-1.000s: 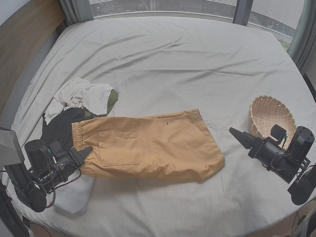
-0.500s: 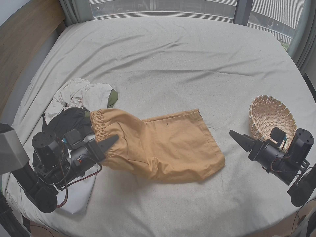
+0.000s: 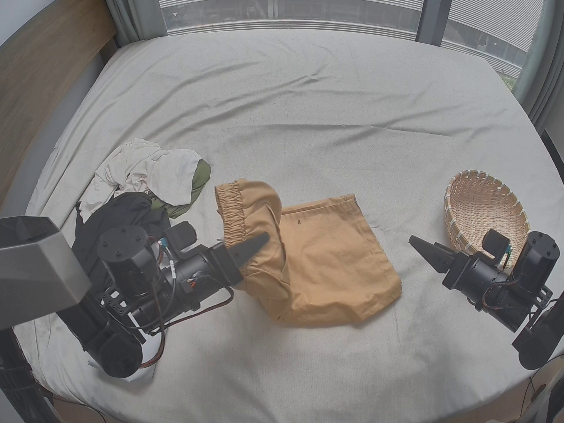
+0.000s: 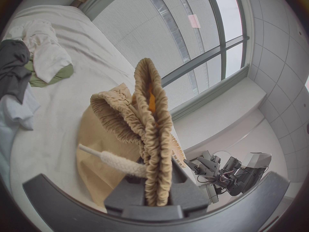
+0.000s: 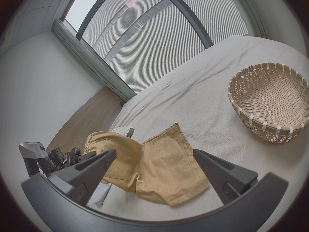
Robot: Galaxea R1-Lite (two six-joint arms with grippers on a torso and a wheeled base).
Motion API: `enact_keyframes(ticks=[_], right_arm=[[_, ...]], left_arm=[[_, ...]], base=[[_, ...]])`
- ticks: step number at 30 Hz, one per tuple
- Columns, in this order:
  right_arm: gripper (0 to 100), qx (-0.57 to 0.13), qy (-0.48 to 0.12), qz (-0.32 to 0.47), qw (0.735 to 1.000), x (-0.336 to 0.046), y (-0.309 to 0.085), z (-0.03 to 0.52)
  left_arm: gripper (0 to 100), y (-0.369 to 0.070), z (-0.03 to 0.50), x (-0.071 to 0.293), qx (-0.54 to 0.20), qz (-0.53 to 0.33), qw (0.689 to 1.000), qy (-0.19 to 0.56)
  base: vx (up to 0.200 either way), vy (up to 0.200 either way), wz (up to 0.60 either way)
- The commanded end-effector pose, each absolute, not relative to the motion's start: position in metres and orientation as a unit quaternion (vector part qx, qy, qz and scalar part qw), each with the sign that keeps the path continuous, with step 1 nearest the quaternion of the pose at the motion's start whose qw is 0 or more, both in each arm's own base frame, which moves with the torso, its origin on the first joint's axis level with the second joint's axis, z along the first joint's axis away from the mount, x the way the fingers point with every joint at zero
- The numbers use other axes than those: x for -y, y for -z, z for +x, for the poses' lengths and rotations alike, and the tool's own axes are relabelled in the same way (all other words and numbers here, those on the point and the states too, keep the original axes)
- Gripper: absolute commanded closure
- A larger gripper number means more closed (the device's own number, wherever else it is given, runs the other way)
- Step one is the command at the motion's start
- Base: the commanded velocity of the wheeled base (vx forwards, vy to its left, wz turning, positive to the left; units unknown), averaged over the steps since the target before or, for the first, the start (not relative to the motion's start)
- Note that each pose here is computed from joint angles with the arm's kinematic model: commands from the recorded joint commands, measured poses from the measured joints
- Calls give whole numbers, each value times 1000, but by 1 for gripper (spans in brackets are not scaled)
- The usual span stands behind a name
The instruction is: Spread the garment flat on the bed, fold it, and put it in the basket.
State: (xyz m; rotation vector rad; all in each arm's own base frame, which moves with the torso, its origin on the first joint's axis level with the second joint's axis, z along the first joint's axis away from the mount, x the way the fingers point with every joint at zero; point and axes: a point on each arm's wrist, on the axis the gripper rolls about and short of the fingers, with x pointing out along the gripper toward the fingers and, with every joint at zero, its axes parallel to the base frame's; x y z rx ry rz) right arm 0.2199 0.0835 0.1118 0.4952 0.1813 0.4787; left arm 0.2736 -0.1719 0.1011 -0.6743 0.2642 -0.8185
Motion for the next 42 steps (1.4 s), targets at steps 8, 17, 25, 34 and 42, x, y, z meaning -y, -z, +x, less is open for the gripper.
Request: enact_keyframes(ticks=[8,17,25,34,42], right_arm=[[0,-86,-237,246,936,-86,-113,223],[0,-85,-236,246,936,-85,-113,223],[0,-91,-231,259,933,-84,-112,222],[0,-91,-234,259,933,-85,-112,222],[0,-92,-233,259,933,-85,-111,222]], left_arm=[[100,-87,293,210,-124,-320,839,422],[100,-75,303,233,-130,-329,825,441],[100,-62,315,253,-132,-331,818,451],[100,-61,321,261,-135,-329,814,460],[0,-62,327,266,-135,-329,813,460]], base=[[0,0,0],[0,0,0],[0,0,0],[0,0,0],[0,0,0]])
